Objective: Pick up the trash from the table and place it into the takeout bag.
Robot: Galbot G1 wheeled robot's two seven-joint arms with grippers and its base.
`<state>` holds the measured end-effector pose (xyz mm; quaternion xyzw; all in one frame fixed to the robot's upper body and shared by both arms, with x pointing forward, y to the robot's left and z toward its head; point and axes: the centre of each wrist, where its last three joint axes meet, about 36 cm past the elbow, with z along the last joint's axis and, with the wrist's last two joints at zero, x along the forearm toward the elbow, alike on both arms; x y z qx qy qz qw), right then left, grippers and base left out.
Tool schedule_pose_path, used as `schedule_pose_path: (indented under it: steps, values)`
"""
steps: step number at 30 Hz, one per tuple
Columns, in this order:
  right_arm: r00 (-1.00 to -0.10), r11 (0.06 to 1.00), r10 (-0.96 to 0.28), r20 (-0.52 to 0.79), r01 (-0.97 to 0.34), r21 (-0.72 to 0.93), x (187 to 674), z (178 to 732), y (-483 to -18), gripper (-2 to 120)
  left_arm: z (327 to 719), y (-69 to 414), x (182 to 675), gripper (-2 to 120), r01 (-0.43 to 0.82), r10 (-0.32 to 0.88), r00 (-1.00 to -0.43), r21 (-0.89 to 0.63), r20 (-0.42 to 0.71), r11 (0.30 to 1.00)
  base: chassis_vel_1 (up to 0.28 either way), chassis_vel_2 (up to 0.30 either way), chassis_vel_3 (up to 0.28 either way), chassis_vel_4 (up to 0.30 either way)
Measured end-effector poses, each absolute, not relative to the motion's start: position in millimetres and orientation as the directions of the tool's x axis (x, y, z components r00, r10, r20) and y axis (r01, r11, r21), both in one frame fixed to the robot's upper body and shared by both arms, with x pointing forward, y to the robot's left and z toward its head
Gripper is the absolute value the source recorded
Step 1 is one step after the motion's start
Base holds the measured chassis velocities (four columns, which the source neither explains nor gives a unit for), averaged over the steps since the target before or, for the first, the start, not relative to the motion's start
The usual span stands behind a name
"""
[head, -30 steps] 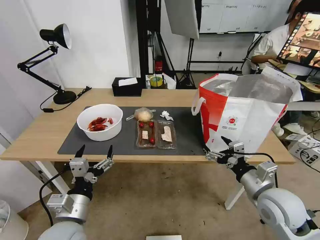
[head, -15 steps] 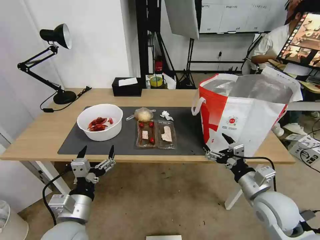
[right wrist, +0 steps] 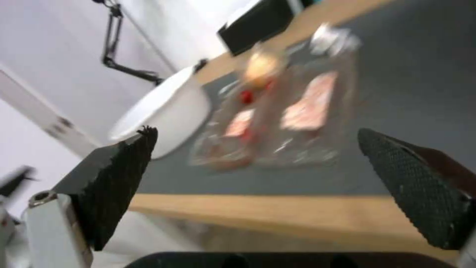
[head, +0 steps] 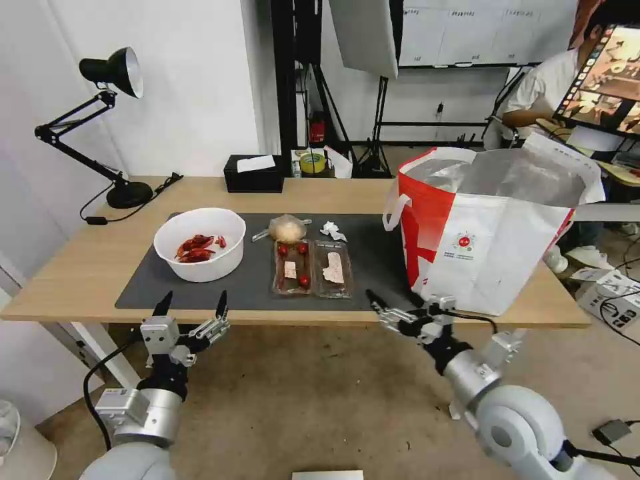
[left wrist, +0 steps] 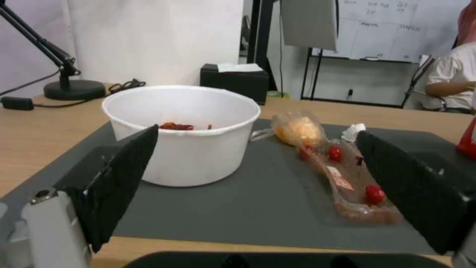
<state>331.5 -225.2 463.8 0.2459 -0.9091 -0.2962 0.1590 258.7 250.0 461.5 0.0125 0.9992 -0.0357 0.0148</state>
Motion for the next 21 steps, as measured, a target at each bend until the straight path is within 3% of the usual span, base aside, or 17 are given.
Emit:
schedule_pose_path:
  steps: [9,21]
  values:
    - [-0.8,0.586,-0.563,0.206,-0.211,0.783,347.9,471.6,-199.4,100,459.1,249.1,255.2,100,0.017,0.016,-1.0,-0.076,-0.016,0.997,0.0,0.0,0.0,0.0]
    - [-0.784,0.545,-0.544,0.298,-0.061,0.837,374.2,476.6,-160.2,100,457.4,252.5,252.5,100,0.002,0.001,-1.0,-0.071,-0.006,0.997,0.0,0.0,0.0,0.0]
